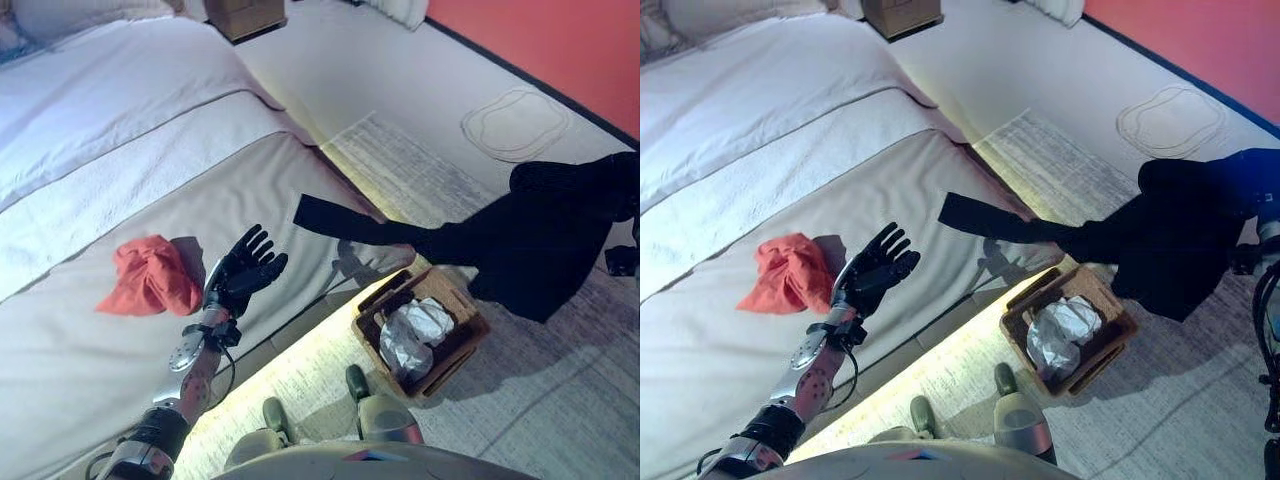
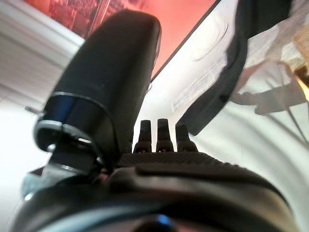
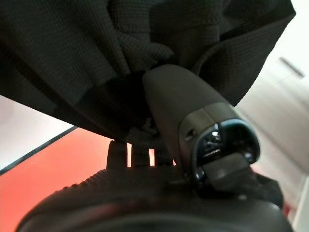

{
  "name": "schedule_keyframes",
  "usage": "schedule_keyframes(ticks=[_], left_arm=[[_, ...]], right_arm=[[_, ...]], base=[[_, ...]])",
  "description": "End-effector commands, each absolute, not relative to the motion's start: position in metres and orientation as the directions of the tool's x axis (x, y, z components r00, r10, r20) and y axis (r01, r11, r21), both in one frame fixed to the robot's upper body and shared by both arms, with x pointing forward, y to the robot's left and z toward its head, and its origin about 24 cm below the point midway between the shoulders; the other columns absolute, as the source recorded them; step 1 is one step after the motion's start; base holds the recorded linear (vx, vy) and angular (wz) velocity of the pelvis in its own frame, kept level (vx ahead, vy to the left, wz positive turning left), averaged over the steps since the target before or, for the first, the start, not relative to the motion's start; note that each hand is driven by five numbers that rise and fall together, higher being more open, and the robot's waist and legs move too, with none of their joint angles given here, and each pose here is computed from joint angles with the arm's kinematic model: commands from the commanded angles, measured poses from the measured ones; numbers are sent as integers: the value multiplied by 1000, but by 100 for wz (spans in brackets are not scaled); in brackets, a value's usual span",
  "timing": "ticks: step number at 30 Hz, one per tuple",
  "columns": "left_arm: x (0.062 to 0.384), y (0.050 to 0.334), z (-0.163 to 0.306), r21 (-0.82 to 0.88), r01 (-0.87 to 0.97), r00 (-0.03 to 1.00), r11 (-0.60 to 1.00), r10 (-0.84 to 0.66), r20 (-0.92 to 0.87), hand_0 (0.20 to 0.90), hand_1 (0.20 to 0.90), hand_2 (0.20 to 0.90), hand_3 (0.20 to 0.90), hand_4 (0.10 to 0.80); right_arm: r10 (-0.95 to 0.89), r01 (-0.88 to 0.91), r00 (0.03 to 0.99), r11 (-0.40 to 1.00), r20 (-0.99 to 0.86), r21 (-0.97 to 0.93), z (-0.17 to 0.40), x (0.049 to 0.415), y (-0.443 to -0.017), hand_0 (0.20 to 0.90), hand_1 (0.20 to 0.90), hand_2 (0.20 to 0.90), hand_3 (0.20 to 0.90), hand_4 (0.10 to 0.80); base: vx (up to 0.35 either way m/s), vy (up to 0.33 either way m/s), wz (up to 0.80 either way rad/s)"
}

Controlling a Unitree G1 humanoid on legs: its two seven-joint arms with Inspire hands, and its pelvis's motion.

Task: Pick up the clothes from the bed and place them into the basket

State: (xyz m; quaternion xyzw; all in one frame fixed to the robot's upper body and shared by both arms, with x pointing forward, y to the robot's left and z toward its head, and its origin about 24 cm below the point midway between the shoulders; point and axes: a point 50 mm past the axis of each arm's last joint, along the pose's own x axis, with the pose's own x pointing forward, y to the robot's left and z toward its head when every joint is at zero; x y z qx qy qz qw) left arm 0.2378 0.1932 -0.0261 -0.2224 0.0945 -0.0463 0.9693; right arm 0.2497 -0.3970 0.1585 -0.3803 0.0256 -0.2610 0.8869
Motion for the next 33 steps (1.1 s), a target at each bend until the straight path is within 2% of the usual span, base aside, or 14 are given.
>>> schedule_keyframes(ticks=[1, 7, 17, 22, 28, 29, 30, 33], left_arm=[[246, 198, -13, -410, 103, 991, 906, -131, -42, 900, 900, 900, 900, 800], [249, 197, -12, -406, 103, 991, 908, -131, -41, 900, 900, 900, 900, 800], [261, 183, -7, -404, 117, 990, 907, -139, -26, 900, 900, 900, 900, 800], [265, 171, -4, -403, 143, 987, 904, -163, -16, 900, 900, 900, 900, 800], [270, 161, -1, -415, 177, 981, 893, -193, 2, 900, 900, 900, 900, 800], [269, 161, -2, -414, 182, 980, 892, -200, 1, 900, 900, 900, 900, 800], [269, 159, -2, -414, 187, 979, 891, -206, 0, 900, 900, 900, 900, 800], [271, 159, -1, -411, 194, 977, 891, -212, 2, 900, 900, 900, 900, 800]], right_arm=[[-413, 647, 762, 443, 499, -620, 235, 246, -393, 300, 300, 300, 200, 100], [-424, 565, 823, 537, 378, -626, 202, 241, -392, 300, 300, 300, 200, 100], [-331, 306, 940, 721, 79, -622, 126, 269, -359, 300, 300, 300, 200, 100], [-319, 236, 947, 771, -38, -592, 83, 277, -339, 300, 300, 300, 200, 100], [-340, 171, 927, 763, -161, -624, 48, 285, -328, 300, 300, 300, 200, 100], [-348, 158, 919, 756, -186, -636, 42, 285, -327, 571, 571, 571, 516, 416], [-363, 145, 909, 736, -206, -661, 35, 283, -328, 900, 900, 900, 900, 800], [-381, 112, 895, 694, -232, -711, 27, 280, -331, 900, 900, 900, 900, 800]], base=[[1, 8, -11], [-11, -9, -7], [-10, -10, -4], [-33, -10, 0], [-2, -1, 1], [19, -9, 5], [18, -12, 7], [20, -13, 16]])
